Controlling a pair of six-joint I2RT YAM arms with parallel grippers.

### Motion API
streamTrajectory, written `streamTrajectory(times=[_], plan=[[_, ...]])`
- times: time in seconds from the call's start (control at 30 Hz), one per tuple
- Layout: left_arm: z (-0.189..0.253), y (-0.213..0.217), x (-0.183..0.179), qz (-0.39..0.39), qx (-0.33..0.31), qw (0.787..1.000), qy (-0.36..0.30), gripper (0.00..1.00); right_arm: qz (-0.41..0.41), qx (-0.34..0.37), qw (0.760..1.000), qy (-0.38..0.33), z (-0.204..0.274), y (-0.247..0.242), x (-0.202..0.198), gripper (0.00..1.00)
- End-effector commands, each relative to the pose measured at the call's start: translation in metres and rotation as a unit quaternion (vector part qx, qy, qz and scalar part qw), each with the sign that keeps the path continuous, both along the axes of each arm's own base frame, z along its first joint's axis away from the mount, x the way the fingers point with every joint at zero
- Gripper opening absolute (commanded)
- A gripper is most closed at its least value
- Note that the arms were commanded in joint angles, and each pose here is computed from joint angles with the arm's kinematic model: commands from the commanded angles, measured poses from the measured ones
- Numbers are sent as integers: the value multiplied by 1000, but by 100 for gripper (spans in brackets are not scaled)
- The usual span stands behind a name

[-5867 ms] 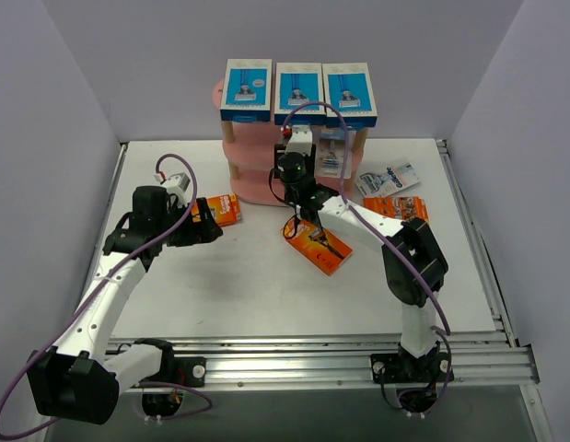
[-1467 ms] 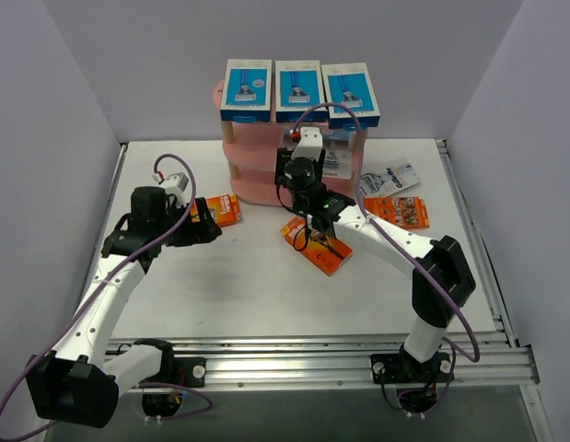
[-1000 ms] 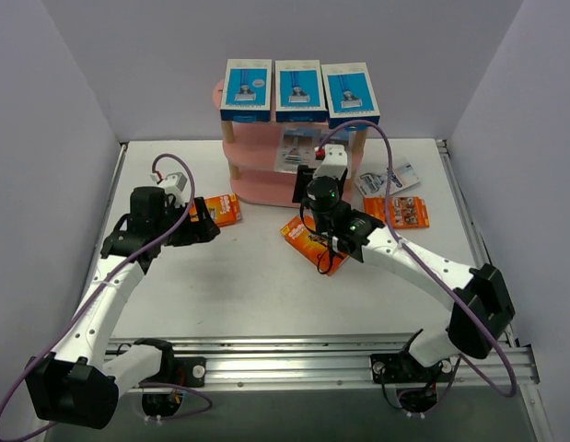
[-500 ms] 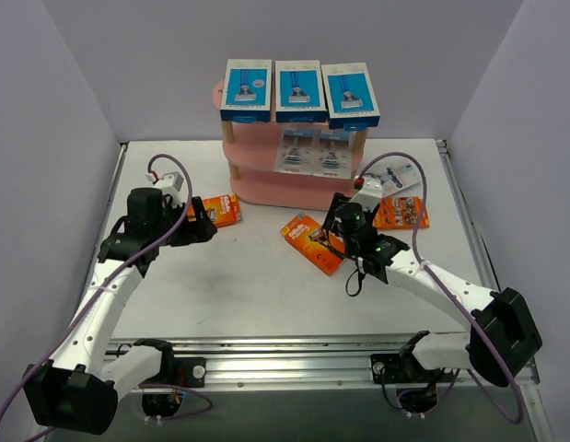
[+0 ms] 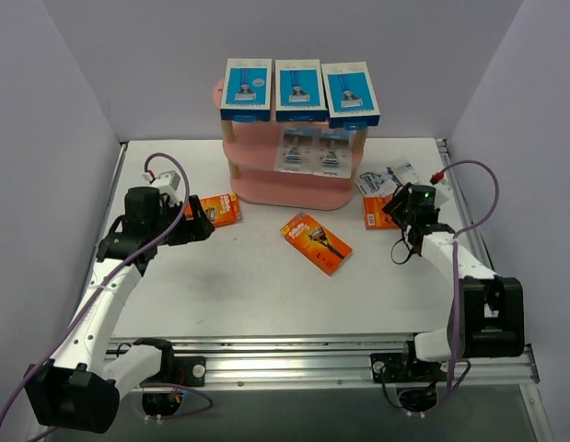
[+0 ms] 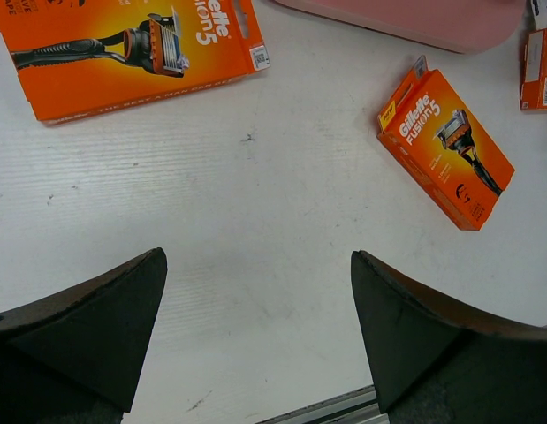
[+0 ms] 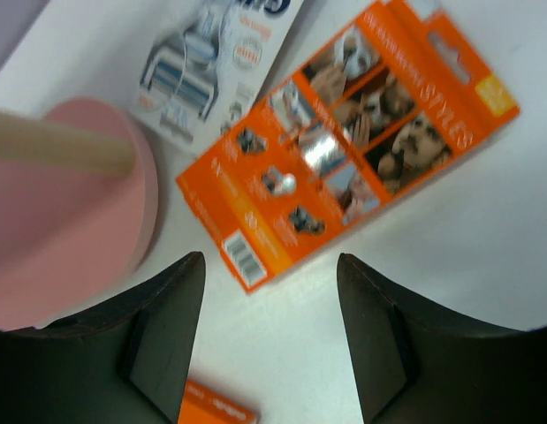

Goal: Place and organize the shaving razors onto the shelf

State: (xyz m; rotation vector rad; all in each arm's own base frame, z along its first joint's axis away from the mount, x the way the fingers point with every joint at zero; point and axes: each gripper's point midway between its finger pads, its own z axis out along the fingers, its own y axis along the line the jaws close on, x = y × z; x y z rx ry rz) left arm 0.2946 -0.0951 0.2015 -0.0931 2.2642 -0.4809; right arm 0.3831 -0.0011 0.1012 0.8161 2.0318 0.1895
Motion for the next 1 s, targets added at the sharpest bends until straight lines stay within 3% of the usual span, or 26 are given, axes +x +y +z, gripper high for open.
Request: streamTrajectory(times=[0.0,0.13,0.4,0.73,0.97], plan=[[5,3,5,0,-4,1000,-9,94,-13,20,999,-33,25,-28,37,57],[3,6,9,1,-17,1000,-7,94,-17,63,997,-39,25,-51,73,56],[2,1,11,-15,-46,999,3,94,-44,55,996,-64,33,-80,137,56],[3,2,7,-14,-33,999,2,94,-69,54,995,-57,3,-110,179,55],[2,3,8,-13,-31,999,2,94,-70,47,996,-33,-22,-122,187,55]])
